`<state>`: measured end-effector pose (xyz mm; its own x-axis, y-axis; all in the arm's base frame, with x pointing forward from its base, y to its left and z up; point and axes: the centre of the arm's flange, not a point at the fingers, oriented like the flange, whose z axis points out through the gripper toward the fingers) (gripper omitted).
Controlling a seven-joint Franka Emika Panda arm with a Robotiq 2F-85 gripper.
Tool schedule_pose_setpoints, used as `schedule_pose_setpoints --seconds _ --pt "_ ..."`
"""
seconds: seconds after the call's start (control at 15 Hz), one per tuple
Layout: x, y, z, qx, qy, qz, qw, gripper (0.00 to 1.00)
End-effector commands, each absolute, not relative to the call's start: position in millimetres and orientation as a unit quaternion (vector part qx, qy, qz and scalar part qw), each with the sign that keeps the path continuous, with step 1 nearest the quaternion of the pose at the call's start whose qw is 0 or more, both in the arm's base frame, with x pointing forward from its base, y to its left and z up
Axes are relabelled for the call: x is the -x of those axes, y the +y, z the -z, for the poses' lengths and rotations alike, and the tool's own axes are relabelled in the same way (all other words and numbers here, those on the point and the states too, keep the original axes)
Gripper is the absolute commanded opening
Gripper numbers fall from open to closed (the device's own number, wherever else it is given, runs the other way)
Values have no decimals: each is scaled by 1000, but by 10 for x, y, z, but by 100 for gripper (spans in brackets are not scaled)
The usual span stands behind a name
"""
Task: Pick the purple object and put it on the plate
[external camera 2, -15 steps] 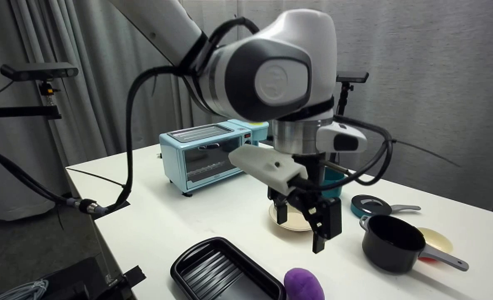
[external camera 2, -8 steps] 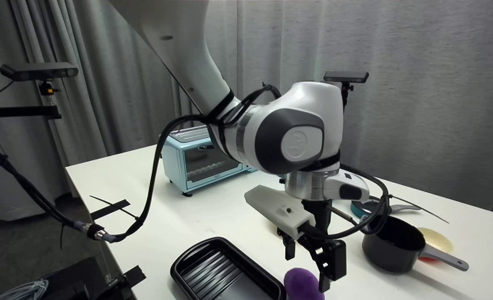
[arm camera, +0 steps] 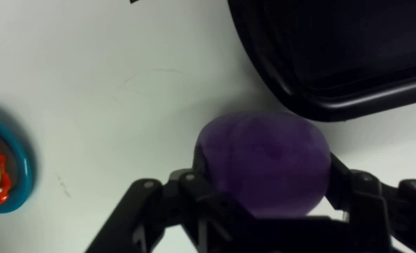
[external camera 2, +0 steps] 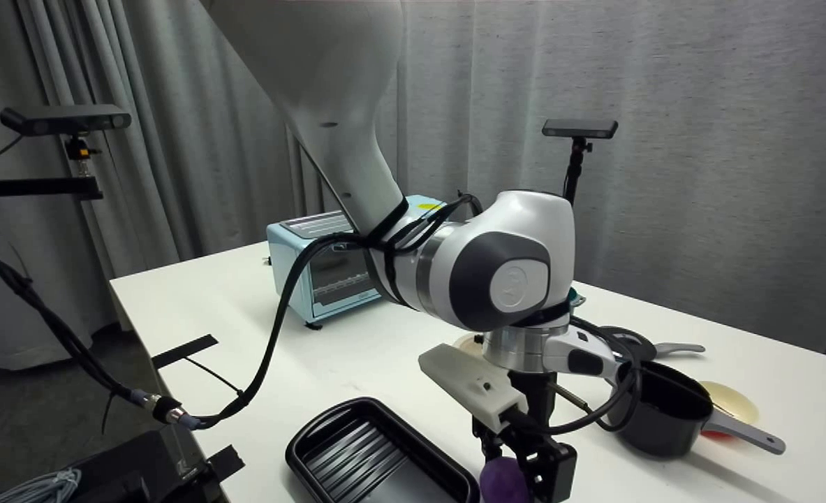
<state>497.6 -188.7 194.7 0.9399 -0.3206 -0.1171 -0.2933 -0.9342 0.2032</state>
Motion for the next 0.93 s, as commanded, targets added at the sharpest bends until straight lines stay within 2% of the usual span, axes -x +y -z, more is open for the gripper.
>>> schedule_pose_setpoints --seconds 0.0,0.33,0.6,0.87 --pt "-5151 -1910 -2136 -979 -164 64 100 44" --pt "-5398 -2074 -2954 -982 -166 18 87 12" --pt "-5489 -1648 -3504 -985 -159 -25 56 6" --pt "-5622 -1194 -3565 -988 -142 -60 24 7"
